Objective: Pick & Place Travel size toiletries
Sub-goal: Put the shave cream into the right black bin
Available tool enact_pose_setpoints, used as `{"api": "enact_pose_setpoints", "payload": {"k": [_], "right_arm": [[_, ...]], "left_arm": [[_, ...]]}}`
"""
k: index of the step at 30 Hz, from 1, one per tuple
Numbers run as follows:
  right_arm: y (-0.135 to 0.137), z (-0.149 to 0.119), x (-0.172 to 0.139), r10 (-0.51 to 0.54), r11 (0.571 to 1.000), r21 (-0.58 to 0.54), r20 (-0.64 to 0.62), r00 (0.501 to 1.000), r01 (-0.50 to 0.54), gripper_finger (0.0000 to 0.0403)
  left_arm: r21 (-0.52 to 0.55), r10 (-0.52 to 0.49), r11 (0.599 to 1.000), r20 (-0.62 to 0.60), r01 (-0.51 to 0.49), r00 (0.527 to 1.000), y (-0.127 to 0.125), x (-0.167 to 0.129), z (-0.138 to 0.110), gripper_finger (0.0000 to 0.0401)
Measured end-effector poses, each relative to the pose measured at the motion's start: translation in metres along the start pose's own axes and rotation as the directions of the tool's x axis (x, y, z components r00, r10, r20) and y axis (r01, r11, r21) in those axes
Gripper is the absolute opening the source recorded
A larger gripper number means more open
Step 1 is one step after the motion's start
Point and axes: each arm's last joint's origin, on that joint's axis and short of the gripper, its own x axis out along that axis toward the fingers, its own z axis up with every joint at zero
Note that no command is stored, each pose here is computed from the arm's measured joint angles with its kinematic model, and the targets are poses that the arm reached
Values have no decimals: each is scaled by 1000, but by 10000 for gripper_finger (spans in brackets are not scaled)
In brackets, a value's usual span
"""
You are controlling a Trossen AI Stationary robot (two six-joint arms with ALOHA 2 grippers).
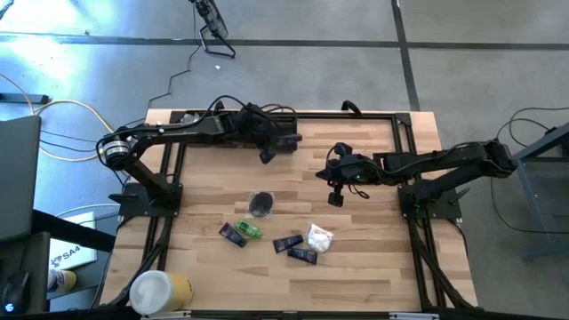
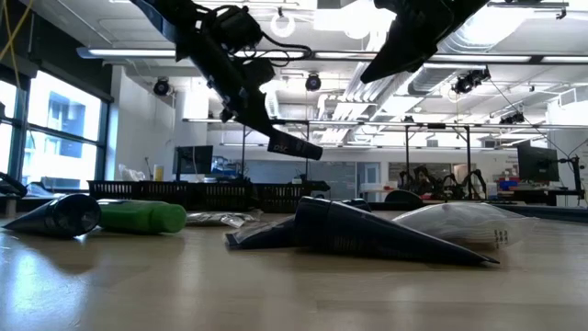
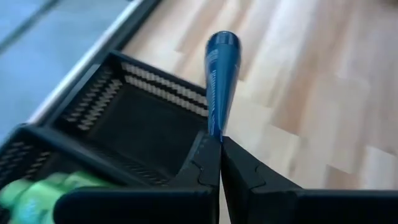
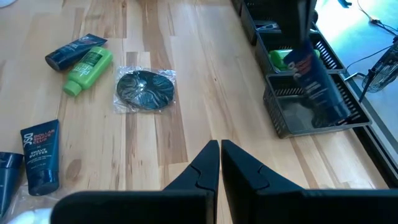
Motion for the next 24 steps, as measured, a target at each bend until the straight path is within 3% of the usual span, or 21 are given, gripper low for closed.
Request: {"api": "enact_pose_setpoints", "payload": {"k": [5, 10, 17, 24], "right_arm": [[0, 0, 0, 0, 1000, 0, 0, 1000, 0, 11], [0, 0, 0, 0, 1000, 0, 1, 1000, 0, 11], [0, 1, 0, 1, 1000, 2, 8, 1000, -1, 11], [0, 1, 0, 0, 1000, 2, 7, 1000, 0, 11]], "left_arm": [[-26, 126, 992, 22, -125, 992, 4, 0, 1, 0], [-55, 165, 985, 58, -162, 985, 5, 11, -4, 0], [-85, 246, 966, 30, -243, 969, 9, 41, -14, 0], [-125, 320, 940, -5, -318, 947, 11, 52, -22, 0]]}}
